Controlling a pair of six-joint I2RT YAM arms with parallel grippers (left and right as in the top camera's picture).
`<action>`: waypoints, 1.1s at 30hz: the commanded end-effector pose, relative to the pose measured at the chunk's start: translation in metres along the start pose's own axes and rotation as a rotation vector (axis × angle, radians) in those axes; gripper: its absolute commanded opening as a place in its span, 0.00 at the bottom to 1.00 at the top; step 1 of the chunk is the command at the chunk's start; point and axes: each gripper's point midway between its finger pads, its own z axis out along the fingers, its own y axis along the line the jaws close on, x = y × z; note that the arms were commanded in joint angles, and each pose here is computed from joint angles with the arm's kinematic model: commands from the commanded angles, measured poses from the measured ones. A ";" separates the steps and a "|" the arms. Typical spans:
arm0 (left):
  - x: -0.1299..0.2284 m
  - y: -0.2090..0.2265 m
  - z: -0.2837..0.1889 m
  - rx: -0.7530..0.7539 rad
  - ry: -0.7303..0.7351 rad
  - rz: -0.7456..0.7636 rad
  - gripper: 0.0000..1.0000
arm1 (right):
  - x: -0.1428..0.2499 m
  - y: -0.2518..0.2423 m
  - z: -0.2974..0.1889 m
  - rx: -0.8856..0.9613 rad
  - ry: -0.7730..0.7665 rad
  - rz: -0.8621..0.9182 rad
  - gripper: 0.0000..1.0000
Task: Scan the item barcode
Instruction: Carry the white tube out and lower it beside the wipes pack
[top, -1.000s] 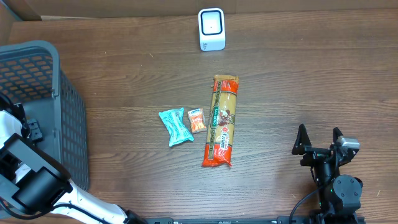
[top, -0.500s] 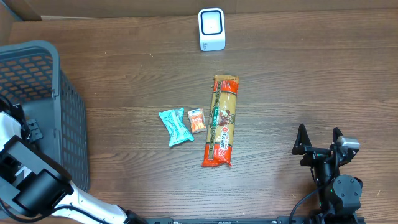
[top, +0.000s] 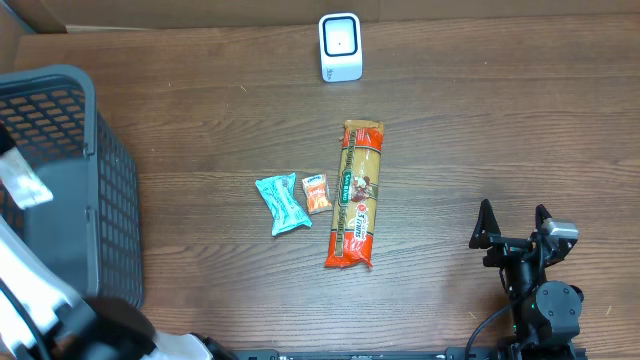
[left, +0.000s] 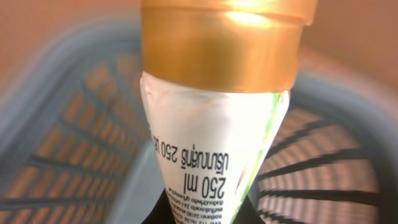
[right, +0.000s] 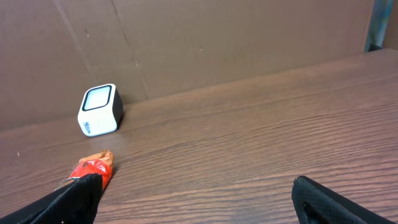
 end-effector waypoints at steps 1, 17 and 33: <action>-0.038 -0.052 -0.080 0.118 -0.194 0.037 0.04 | -0.009 -0.001 -0.002 0.013 -0.023 -0.004 1.00; 0.052 -0.255 -0.179 0.544 -0.027 0.209 0.04 | -0.009 -0.001 -0.002 0.013 -0.023 -0.004 1.00; 0.243 -0.276 -0.003 0.139 0.591 0.247 0.04 | -0.009 -0.001 -0.002 0.013 -0.023 -0.004 1.00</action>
